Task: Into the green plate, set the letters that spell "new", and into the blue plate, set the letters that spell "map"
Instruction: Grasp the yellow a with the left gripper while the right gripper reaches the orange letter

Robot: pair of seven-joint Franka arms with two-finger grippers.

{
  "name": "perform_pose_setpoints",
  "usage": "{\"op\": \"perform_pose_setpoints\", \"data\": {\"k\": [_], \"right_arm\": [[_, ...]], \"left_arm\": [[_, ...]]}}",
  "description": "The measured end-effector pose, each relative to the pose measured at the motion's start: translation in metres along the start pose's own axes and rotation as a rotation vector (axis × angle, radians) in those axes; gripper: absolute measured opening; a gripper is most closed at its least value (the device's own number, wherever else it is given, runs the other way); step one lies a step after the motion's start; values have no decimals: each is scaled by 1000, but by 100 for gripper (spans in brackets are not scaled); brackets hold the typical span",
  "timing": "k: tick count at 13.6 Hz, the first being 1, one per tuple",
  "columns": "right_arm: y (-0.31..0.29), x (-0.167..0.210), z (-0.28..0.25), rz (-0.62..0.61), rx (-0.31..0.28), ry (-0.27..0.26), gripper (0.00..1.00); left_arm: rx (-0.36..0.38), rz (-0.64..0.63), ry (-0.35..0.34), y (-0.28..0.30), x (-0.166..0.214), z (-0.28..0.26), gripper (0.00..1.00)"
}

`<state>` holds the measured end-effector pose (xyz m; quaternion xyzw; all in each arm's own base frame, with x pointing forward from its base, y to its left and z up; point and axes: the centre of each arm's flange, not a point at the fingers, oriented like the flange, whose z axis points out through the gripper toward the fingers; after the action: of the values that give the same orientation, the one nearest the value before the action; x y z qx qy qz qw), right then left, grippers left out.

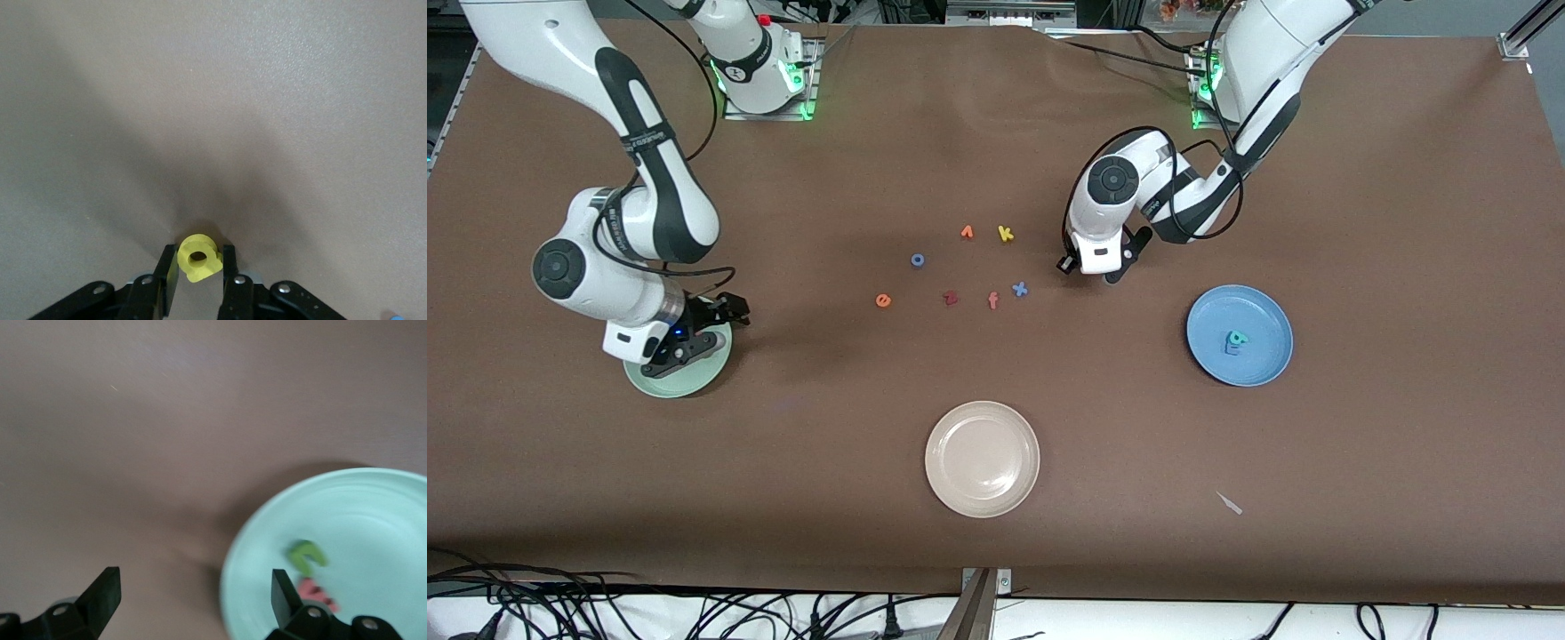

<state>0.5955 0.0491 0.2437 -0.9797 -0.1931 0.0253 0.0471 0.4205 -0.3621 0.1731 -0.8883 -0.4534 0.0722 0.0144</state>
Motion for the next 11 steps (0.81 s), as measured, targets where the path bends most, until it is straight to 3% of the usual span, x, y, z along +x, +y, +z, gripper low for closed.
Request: {"op": "perform_pose_setpoints", "data": {"k": [3, 7, 11], "right_arm": [[-41, 11, -1, 167, 24, -2, 100], [-96, 22, 2, 318, 32, -13, 100], [-168, 28, 10, 408, -54, -18, 100]], "left_arm": [[6, 1, 3, 0, 1, 0, 30], [107, 61, 54, 7, 15, -21, 30], [230, 198, 101, 30, 71, -99, 30]]}}
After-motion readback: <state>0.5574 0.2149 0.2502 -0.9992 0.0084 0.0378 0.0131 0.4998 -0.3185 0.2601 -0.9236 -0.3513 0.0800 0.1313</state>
